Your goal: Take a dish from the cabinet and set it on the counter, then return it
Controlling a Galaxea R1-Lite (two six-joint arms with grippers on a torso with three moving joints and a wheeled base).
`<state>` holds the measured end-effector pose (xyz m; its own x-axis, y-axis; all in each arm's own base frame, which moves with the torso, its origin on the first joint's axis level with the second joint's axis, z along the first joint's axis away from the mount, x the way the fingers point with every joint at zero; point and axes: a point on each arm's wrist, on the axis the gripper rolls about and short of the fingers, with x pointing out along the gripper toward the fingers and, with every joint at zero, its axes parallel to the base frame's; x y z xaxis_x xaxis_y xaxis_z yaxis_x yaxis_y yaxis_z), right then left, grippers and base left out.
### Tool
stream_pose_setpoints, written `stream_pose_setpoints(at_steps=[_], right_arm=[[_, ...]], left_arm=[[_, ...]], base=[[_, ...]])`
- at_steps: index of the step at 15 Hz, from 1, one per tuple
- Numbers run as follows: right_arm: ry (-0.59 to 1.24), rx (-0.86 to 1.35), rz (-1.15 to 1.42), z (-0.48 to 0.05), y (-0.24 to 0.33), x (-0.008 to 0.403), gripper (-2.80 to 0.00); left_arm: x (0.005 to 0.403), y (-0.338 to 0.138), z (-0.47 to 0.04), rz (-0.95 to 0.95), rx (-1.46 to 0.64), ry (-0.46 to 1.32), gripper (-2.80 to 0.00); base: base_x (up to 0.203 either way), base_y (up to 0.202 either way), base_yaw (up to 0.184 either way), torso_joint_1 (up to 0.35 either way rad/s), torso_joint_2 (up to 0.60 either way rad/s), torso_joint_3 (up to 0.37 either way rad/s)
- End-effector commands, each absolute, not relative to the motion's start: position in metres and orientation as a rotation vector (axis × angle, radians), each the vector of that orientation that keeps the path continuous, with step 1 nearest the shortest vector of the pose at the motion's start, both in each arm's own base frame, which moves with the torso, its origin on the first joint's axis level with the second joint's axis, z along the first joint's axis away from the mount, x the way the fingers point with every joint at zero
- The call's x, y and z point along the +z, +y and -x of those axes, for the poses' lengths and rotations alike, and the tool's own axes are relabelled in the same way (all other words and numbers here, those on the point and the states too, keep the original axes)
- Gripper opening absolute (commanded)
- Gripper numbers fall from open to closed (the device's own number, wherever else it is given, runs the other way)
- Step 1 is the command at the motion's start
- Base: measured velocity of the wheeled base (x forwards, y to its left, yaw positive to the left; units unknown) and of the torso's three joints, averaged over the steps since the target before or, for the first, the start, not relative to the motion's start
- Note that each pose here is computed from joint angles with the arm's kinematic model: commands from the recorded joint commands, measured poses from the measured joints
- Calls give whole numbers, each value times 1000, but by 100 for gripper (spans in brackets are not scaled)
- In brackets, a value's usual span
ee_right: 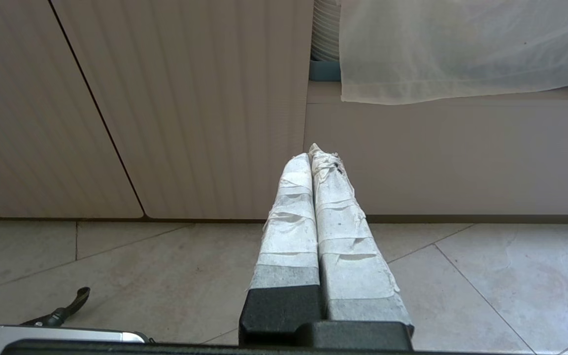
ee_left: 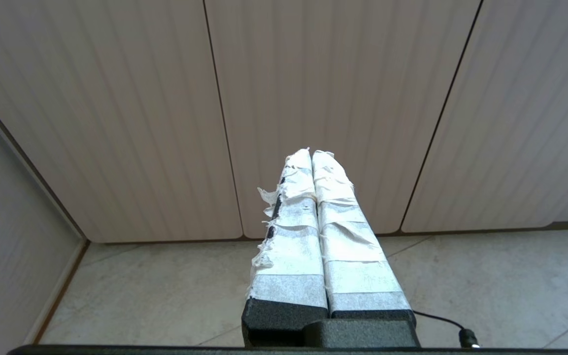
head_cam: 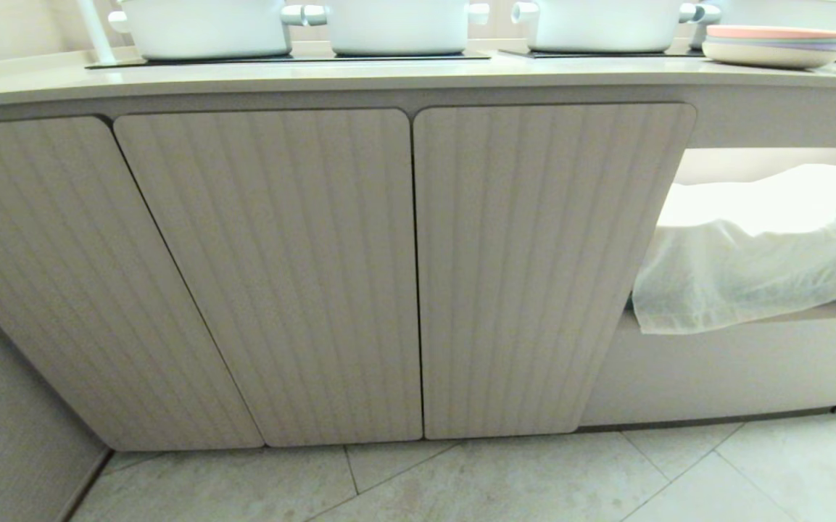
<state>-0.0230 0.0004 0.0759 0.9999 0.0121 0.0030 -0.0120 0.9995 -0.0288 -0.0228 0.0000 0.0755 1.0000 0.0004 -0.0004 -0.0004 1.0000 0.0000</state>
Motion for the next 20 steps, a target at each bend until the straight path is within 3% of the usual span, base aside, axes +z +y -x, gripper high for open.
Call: stream_pose_setpoints(at_steps=[1, 20], right_arm=[[-2, 12, 29, 23, 0, 76, -280], [-3, 3, 20, 23, 0, 76, -280]], left_arm=[[75, 0, 23, 0, 0, 0, -280], [75, 0, 23, 0, 1, 0, -280]], base=[[0, 0, 0, 0, 0, 0], [0, 0, 0, 0, 0, 0]])
